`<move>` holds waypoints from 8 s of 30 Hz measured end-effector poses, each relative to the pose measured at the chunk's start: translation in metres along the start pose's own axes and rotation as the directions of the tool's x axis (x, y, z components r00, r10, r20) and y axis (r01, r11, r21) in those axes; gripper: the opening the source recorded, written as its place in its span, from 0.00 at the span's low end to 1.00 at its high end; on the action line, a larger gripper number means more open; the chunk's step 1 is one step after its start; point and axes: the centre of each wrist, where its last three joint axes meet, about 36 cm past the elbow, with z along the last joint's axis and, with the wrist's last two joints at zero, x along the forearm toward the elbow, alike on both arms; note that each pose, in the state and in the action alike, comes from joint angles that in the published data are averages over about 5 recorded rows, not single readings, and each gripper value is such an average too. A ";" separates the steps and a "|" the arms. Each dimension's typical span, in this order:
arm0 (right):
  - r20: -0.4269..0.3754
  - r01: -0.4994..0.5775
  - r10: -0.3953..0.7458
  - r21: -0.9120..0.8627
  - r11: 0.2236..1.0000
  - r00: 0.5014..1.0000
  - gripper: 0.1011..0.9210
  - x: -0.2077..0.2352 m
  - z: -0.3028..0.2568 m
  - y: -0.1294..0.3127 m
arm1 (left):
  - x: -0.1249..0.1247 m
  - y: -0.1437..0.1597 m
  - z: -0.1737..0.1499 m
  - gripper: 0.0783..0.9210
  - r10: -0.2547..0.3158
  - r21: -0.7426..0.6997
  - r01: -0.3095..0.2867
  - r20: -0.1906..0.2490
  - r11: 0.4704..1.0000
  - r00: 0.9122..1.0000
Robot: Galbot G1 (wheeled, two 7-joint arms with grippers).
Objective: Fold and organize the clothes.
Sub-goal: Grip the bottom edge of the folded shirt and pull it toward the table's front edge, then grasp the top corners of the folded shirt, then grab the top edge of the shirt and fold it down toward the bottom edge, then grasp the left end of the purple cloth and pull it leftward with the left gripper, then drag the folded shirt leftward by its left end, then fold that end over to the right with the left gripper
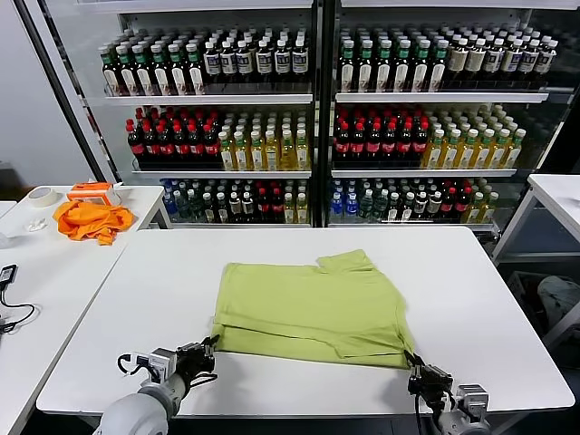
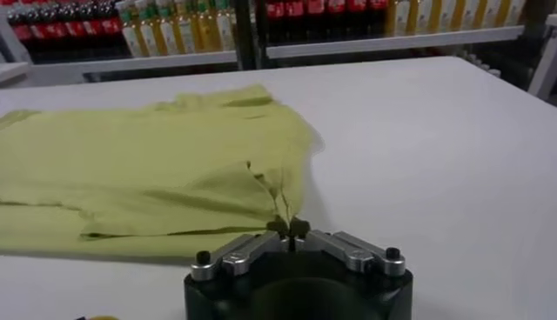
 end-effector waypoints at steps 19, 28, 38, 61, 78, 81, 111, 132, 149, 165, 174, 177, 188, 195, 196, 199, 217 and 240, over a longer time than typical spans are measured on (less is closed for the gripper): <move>-0.026 -0.020 0.022 0.063 0.998 0.999 0.37 0.041 -0.020 0.011 | 0.052 0.003 -0.006 0.21 -0.019 -0.050 0.019 0.007 0.999 1.000; 0.066 -0.022 0.019 0.046 0.999 0.998 0.68 0.027 -0.063 0.008 | 0.054 0.006 -0.030 0.52 0.020 -0.031 -0.018 0.077 0.999 0.997; 0.157 -0.021 0.024 -0.022 1.000 0.987 0.88 -0.048 -0.107 0.012 | 0.003 0.030 -0.051 0.84 0.029 -0.026 -0.026 0.136 0.999 0.990; 0.079 -0.058 0.062 -0.049 0.997 0.995 0.88 -0.244 -0.150 0.051 | -0.128 0.091 -0.088 0.88 0.003 -0.017 -0.001 0.109 1.000 0.994; 0.025 -0.074 0.075 -0.050 0.996 0.997 0.88 -0.282 -0.141 0.072 | -0.154 0.100 -0.088 0.88 0.056 -0.006 -0.055 0.092 0.998 0.994; 0.023 -0.077 0.079 -0.053 0.996 0.997 0.83 -0.283 -0.140 0.073 | -0.157 0.099 -0.086 0.88 0.062 -0.004 -0.062 0.087 0.998 0.994; 0.094 -0.013 0.016 -0.031 0.999 0.995 0.00 -0.252 -0.143 0.066 | -0.146 0.089 -0.071 0.00 0.121 0.040 -0.129 0.153 0.991 0.981; 0.143 0.064 -0.062 -0.015 0.998 0.988 0.00 -0.134 -0.102 0.050 | -0.074 0.075 -0.042 0.00 0.157 0.051 -0.173 0.234 0.984 0.959; 0.102 0.088 -0.086 -0.011 0.996 0.991 0.00 -0.081 -0.071 0.049 | -0.057 0.075 -0.014 0.00 0.182 0.039 -0.195 0.223 0.980 0.958; 0.072 0.096 -0.095 -0.022 0.995 0.993 0.00 -0.072 -0.060 0.050 | -0.043 0.076 -0.009 0.00 0.171 0.039 -0.182 0.188 0.983 0.967; 0.052 0.098 -0.097 -0.019 0.995 0.994 0.00 -0.069 -0.053 0.051 | -0.028 0.070 -0.006 0.00 0.168 0.032 -0.174 0.145 0.984 0.975; 0.050 0.094 -0.093 -0.015 0.996 0.994 0.02 -0.068 -0.052 0.051 | -0.024 0.067 -0.005 0.02 0.166 0.027 -0.171 0.132 0.985 0.977; 0.097 0.065 -0.067 0.026 0.998 0.993 0.38 -0.056 -0.053 0.041 | -0.013 0.054 -0.015 0.34 0.118 0.039 -0.126 0.166 0.991 0.979; 0.130 0.039 -0.044 0.036 0.999 0.991 0.62 -0.040 -0.054 0.032 | -0.008 0.033 -0.015 0.59 0.043 0.095 -0.059 0.162 0.994 0.986; 0.130 0.035 -0.040 0.036 0.999 0.991 0.67 -0.039 -0.053 0.031 | -0.008 0.030 -0.014 0.62 0.029 0.104 -0.046 0.158 0.994 0.987; 0.126 0.025 -0.030 0.036 0.999 0.992 0.77 -0.035 -0.050 0.030 | -0.011 0.021 -0.011 0.72 -0.006 0.129 -0.012 0.143 0.992 0.990; 0.118 -0.001 -0.003 0.033 0.999 0.993 0.88 -0.031 -0.037 0.030 | -0.026 -0.017 0.003 0.53 -0.126 0.212 0.107 0.075 0.971 0.989; 0.136 -0.006 0.001 0.037 0.999 0.991 0.88 -0.029 -0.041 0.024 | -0.023 -0.028 -0.001 0.03 -0.182 0.100 0.172 0.108 0.980 0.977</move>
